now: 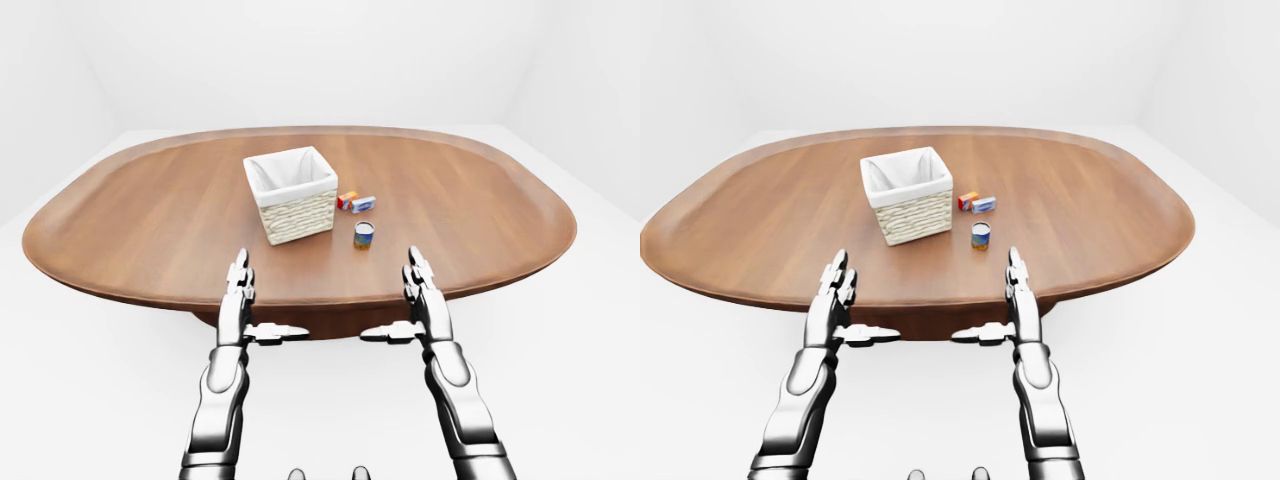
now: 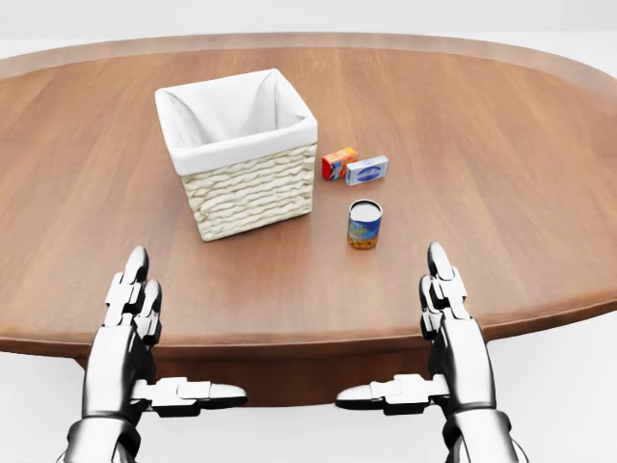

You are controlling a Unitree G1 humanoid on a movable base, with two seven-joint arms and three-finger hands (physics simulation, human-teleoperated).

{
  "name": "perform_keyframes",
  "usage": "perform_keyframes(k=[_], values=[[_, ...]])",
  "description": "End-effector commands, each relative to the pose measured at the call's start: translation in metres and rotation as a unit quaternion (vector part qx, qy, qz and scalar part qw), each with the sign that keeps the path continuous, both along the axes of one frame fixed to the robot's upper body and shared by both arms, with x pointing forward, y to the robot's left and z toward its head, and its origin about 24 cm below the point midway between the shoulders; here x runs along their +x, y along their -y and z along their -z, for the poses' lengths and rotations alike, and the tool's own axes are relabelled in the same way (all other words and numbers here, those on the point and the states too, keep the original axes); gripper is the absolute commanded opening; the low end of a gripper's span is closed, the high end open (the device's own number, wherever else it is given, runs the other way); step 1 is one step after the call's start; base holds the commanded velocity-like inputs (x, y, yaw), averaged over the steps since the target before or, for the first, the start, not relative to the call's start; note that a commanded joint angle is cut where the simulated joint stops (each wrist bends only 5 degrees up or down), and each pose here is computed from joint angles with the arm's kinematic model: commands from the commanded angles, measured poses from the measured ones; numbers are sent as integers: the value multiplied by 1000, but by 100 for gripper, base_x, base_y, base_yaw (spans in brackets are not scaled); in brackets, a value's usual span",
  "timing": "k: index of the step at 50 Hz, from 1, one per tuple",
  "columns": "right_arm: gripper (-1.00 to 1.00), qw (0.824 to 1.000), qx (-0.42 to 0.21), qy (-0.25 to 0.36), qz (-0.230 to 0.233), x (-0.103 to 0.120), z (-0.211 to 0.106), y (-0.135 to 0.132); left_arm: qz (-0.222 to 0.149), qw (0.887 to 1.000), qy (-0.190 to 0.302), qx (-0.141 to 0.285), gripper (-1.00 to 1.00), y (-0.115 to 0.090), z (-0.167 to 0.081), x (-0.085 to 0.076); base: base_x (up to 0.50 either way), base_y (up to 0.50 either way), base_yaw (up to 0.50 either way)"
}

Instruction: Pick up the alphabet soup and put it in the basket.

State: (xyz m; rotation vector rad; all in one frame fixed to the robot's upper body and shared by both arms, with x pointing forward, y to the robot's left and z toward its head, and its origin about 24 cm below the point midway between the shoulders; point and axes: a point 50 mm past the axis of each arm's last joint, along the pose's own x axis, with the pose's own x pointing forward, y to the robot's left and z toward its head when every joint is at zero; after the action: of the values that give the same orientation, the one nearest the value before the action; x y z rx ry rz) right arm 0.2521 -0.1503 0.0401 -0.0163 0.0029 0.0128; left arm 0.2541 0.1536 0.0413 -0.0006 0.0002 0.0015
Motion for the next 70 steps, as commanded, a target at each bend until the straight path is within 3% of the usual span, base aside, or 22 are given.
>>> perform_keyframes(k=[1,14,31,42,70], values=[[100,1000,-18,-5,-13,-3,3,1,-2,1000,0,-1,100,-8,0,1,0,0,0],[100,1000,-9,-19,-17,-2,3,3,-16,1000,6,-9,100,-17,-6,2,1,0,0],[100,1000,-4,-26,-17,1,4,3,-71,993,95,-15,100,-49,-55,-25,30,0,0],[100,999,-4,-27,-18,0,4,3,-70,989,132,-12,100,-47,-72,-44,32,0,0],[100,999,-5,-26,-22,-2,4,2,-70,988,137,-15,100,-48,-74,-48,32,0,0]])
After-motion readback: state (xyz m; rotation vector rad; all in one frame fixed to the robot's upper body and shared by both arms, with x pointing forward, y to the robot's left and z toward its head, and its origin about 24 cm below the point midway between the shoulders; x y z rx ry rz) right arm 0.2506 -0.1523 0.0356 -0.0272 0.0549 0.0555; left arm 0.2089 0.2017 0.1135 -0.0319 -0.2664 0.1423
